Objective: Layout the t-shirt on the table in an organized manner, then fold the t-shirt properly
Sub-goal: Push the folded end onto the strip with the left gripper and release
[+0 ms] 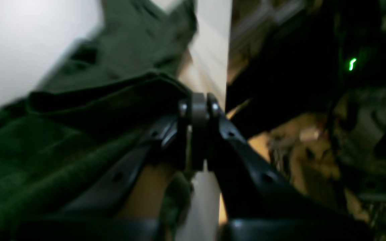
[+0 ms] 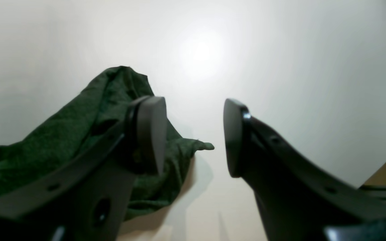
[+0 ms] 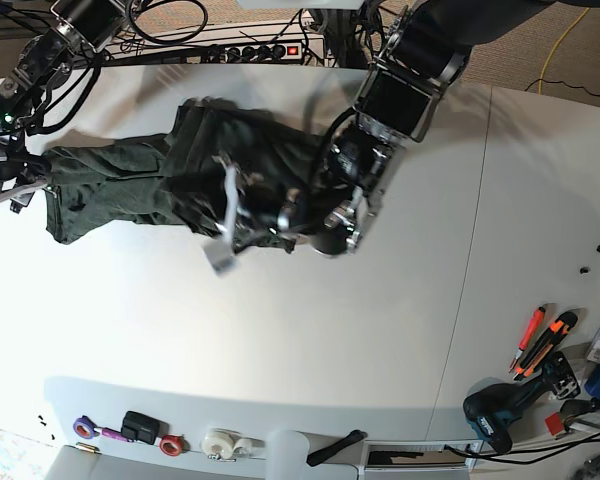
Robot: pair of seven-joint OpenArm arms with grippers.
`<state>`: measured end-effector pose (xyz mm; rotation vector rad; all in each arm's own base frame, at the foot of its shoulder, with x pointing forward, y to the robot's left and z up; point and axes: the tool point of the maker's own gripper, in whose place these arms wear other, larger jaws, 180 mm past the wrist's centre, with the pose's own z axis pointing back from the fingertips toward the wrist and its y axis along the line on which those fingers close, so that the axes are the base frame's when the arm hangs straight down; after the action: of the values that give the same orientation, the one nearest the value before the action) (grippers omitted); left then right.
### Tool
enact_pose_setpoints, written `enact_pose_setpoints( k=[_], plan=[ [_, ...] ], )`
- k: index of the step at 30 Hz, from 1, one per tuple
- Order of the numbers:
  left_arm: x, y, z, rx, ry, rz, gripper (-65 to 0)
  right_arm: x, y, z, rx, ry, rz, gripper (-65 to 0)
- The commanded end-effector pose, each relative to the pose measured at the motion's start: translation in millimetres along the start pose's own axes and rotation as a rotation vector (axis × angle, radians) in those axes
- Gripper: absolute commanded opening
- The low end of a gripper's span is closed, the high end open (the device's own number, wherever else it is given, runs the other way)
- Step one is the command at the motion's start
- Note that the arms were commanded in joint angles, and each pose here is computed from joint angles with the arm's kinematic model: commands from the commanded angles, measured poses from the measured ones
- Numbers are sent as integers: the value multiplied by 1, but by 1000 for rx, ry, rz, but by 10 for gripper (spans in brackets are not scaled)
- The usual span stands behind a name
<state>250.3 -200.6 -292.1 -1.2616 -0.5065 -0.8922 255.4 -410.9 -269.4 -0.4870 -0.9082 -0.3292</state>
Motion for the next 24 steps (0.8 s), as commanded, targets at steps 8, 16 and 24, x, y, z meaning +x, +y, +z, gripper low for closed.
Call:
enact_pose_setpoints(
  k=[8, 16, 24],
  plan=[
    [36, 10, 0, 88, -51, -56, -236, 20, -6, 3, -15, -71, 5, -375],
    [58, 50, 57, 200, -101, -15, -236, 54, -51, 9, -76, -143, 36, -374],
    [46, 78, 107, 282, -140, 34, -236, 35, -67, -45, 261, -52, -215, -288]
  ],
)
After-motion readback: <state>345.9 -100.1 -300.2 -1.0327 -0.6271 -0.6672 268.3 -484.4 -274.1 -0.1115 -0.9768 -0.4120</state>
